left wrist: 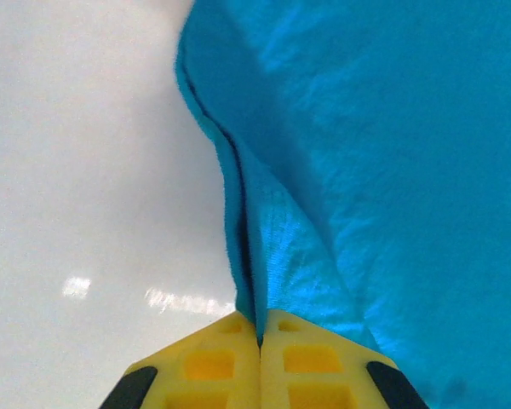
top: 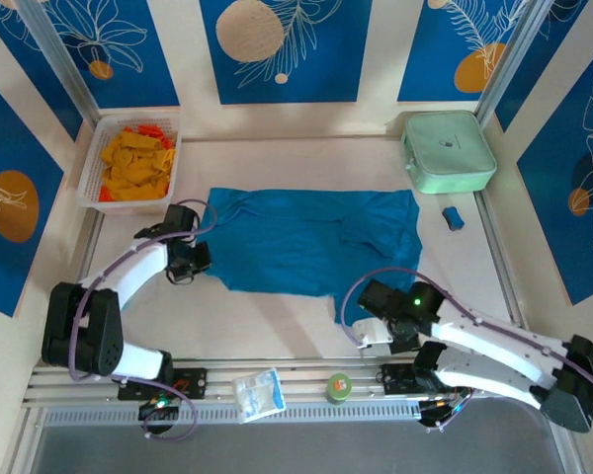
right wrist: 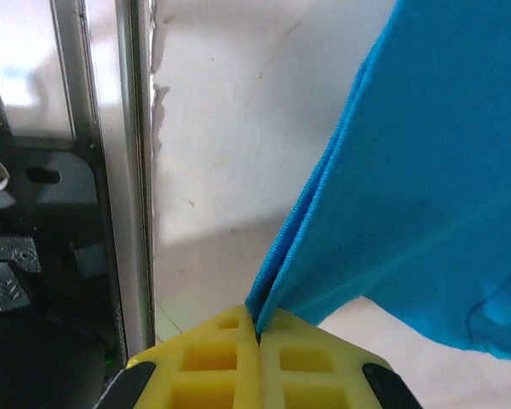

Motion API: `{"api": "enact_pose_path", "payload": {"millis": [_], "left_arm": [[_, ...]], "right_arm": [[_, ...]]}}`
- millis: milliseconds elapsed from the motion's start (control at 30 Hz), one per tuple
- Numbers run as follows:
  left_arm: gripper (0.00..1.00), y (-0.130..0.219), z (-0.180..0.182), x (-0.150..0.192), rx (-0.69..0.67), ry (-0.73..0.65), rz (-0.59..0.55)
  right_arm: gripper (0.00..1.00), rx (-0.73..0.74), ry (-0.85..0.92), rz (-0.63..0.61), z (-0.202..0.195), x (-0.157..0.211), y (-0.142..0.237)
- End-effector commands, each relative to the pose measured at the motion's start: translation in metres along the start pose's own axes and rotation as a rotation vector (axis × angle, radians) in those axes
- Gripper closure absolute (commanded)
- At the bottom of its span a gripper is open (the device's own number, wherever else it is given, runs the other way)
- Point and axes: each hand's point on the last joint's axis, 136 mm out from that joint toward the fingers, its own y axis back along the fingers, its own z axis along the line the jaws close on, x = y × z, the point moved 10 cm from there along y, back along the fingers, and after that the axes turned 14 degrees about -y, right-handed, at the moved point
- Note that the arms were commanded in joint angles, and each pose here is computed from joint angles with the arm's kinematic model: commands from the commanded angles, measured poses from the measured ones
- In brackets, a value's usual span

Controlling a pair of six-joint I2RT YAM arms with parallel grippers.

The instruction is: Fold and stack the t-shirts

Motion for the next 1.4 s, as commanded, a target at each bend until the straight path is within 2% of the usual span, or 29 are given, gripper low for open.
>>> {"api": "enact_pose_path", "payload": {"millis": [0, 267, 533, 933, 1100, 1367], "left_arm": [[1.0, 0.013, 0.007, 0.015, -0.059, 0.025, 0.025], [1.0, 0.051, 0.016, 0.027, -0.17, 0.035, -0.008], [1.0, 0.055, 0.012, 0.009, -0.205, 0.026, -0.01], [1.0, 0.047, -0.001, -0.05, -0.229, -0.015, -0.021], [1.0, 0.035, -0.002, -0.073, -0.249, -0.027, -0.005], [1.0, 0.006, -0.003, -0.103, -0.271, -0.044, 0.047]], "right_arm": [[1.0, 0.034, -0.011, 0.033, 0.003, 0.014, 0.005], [1.0, 0.253, -0.193, -0.094, -0.023, 0.006, 0.028], [1.0, 0.396, -0.254, -0.171, -0.077, -0.013, 0.042], [1.0, 0.469, -0.244, -0.263, -0.185, -0.021, 0.074], [1.0, 0.456, -0.237, -0.294, -0.221, -0.02, 0.071], [1.0, 0.414, -0.233, -0.277, -0.27, -0.025, 0.054]]}}
